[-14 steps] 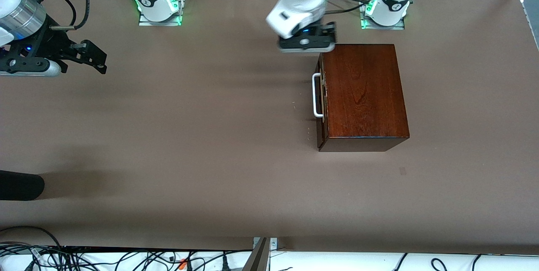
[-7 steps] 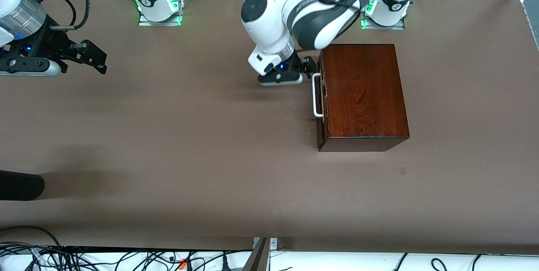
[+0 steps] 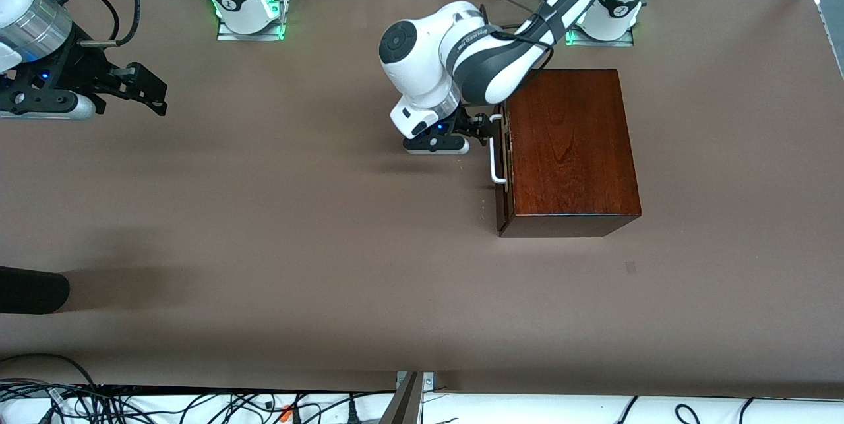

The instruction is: Open drawer, take yellow block, close drawer

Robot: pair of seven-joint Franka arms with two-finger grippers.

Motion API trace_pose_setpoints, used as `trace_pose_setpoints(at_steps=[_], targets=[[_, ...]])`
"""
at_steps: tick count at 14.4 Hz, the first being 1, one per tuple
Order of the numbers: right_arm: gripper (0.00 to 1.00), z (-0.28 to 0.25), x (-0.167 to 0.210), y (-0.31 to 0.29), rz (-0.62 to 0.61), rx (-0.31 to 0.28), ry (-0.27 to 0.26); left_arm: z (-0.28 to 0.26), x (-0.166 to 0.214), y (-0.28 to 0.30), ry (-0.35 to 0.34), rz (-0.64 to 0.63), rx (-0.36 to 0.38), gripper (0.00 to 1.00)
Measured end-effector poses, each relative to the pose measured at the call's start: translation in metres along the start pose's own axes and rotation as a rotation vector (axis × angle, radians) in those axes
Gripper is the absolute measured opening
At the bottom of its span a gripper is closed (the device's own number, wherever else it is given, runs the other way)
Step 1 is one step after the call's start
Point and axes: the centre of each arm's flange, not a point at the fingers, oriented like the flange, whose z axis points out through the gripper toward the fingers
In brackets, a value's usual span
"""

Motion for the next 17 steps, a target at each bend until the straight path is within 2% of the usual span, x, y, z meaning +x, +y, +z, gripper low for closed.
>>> trace_pose_setpoints(at_steps=[6, 17], targets=[[1.0, 0.0, 0.0, 0.0, 0.0, 0.0, 0.0, 0.027, 0.004, -0.01, -0.025, 0.033, 0.038, 1.0], [1.0, 0.0, 0.0, 0.0, 0.0, 0.0, 0.0, 0.05, 0.001, -0.01, -0.013, 0.01, 0.023, 1.0]])
